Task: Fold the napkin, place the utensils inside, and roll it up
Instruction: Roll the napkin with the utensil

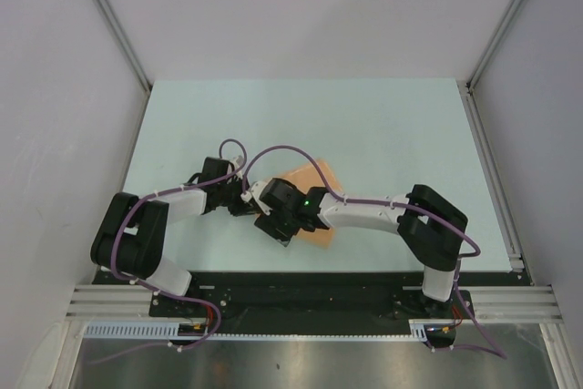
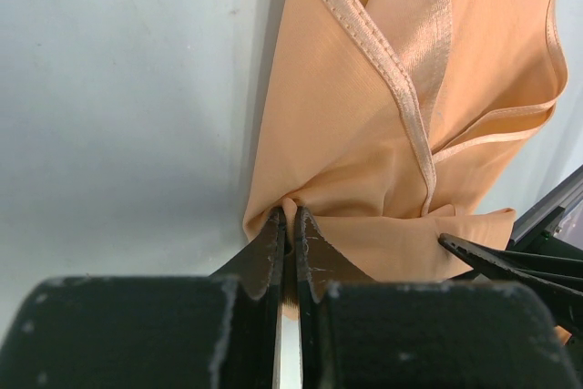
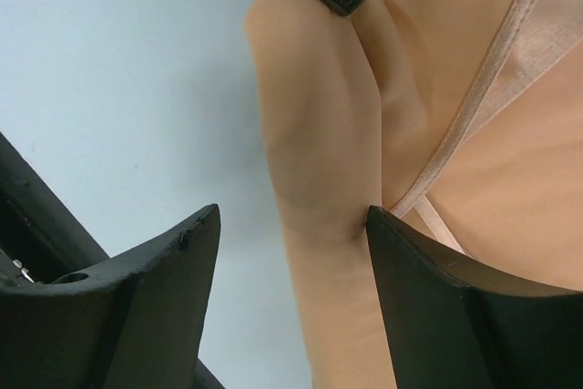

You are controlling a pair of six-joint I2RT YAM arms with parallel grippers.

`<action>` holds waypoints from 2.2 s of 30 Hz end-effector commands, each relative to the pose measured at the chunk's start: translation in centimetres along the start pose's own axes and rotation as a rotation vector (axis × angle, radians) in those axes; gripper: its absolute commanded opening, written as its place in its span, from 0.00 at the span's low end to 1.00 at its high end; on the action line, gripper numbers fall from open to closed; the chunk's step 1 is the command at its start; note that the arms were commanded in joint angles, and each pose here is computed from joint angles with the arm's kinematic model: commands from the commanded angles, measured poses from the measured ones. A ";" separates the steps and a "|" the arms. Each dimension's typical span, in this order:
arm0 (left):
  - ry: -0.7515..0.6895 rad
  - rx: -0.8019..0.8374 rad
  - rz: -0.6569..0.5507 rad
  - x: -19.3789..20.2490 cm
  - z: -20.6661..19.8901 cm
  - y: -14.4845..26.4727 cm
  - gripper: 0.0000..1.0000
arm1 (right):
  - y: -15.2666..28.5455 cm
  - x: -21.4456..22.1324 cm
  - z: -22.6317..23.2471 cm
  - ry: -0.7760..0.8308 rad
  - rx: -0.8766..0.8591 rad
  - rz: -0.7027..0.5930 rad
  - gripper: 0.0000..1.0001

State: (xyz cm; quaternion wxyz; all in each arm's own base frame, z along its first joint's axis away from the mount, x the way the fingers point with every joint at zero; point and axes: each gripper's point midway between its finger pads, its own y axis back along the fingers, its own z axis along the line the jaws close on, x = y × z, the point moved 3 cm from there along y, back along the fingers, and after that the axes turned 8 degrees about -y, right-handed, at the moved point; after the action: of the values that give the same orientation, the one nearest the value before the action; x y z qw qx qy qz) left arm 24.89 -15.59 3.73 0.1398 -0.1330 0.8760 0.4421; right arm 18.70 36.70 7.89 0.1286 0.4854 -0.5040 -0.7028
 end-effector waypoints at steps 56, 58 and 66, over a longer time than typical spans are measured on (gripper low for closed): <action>-0.067 0.030 -0.213 -0.4 -0.2 1.2 0.55 | -4.5 5.2 -2.1 -0.609 -0.831 0.392 0.14; -0.066 0.044 -0.210 -0.4 -0.4 1.1 0.51 | -4.5 5.2 -2.2 -0.620 -0.839 0.394 0.15; -0.056 0.138 -0.176 0.8 -1.5 0.4 0.33 | -4.8 5.0 -3.0 -0.647 -0.862 0.385 0.16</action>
State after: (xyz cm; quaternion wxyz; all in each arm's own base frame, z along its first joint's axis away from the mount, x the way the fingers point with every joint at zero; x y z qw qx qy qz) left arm 24.60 -15.35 4.47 0.2067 -0.2042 0.8668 0.4052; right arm 20.71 35.12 3.52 0.2757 0.0909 -0.2189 -0.9316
